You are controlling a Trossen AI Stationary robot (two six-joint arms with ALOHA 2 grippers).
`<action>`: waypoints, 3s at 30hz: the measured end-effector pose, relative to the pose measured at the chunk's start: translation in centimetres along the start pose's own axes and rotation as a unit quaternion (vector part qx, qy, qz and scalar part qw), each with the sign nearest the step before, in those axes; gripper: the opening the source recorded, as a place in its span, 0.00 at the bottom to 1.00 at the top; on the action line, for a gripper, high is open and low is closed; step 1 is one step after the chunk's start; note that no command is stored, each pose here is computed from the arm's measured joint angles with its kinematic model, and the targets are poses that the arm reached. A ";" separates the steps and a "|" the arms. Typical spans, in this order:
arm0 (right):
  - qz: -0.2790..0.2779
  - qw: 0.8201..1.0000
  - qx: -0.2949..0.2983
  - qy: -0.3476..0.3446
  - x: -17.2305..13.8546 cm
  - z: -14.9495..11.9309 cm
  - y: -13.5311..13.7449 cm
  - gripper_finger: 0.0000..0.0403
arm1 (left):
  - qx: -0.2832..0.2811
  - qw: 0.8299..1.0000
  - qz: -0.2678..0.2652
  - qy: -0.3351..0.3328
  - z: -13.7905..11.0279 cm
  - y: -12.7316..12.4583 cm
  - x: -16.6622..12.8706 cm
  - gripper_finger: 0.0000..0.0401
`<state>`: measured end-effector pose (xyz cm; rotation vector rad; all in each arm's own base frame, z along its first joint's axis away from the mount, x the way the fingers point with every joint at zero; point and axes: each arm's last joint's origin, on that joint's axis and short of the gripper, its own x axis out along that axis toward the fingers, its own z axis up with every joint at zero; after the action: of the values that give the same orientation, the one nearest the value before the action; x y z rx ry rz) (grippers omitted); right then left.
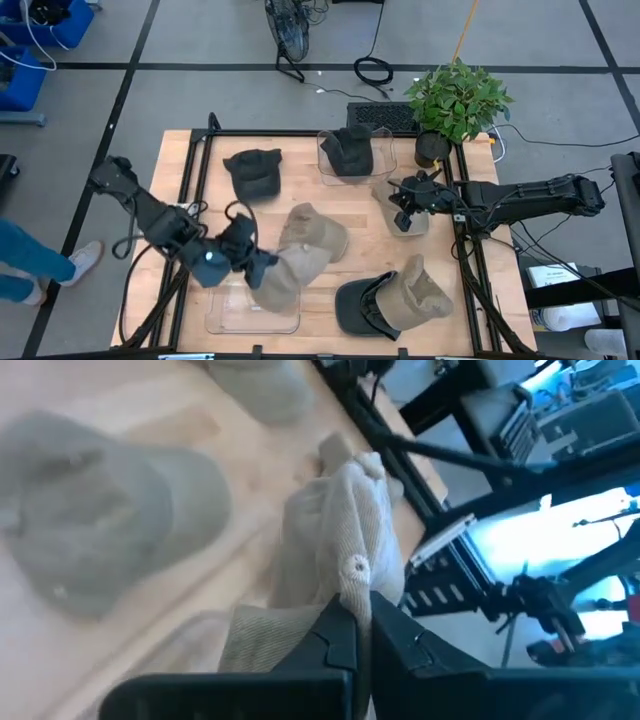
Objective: Pick & Place hat
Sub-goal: Put the brown cap into the bottom transparent bin
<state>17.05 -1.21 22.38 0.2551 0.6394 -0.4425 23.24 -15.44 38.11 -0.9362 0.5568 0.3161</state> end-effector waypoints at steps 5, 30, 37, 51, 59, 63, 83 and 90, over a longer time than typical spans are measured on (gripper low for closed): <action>0.004 1.000 0.004 -0.008 0.0 0.1 0.1 0.00 | -0.012 0.999 0.025 0.022 -2.7 -0.2 1.1 0.02; 0.018 0.999 0.003 -0.044 -0.1 0.9 0.4 0.00 | -0.124 0.955 0.262 0.062 -7.2 4.4 2.2 0.04; 0.018 0.999 0.003 -0.044 -0.1 0.9 0.4 0.00 | -0.159 0.938 0.298 0.075 -8.8 6.9 3.9 0.03; 0.017 0.999 -0.010 -0.045 -0.1 0.9 0.4 0.00 | -0.136 0.929 0.338 0.062 -8.7 7.9 3.6 0.35; 0.016 0.999 -0.015 -0.045 -0.1 0.9 0.4 0.00 | -0.137 0.929 0.340 0.048 -7.7 8.2 2.3 0.52; 0.015 0.999 -0.023 -0.045 -0.1 0.9 0.4 0.00 | -0.141 0.937 0.317 0.034 -6.8 8.1 1.4 0.57; 0.020 0.998 -0.027 -0.061 -0.1 1.2 0.5 0.00 | -0.059 0.935 0.350 -0.009 -1.3 9.5 1.4 0.52; 0.020 0.998 -0.027 -0.062 -0.1 1.2 0.5 0.00 | 0.005 0.938 0.345 0.007 1.7 9.9 3.2 0.46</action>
<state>17.84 -1.21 23.43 0.1878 0.5241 -0.3987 21.54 -8.40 30.39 -0.7052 0.8935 0.9368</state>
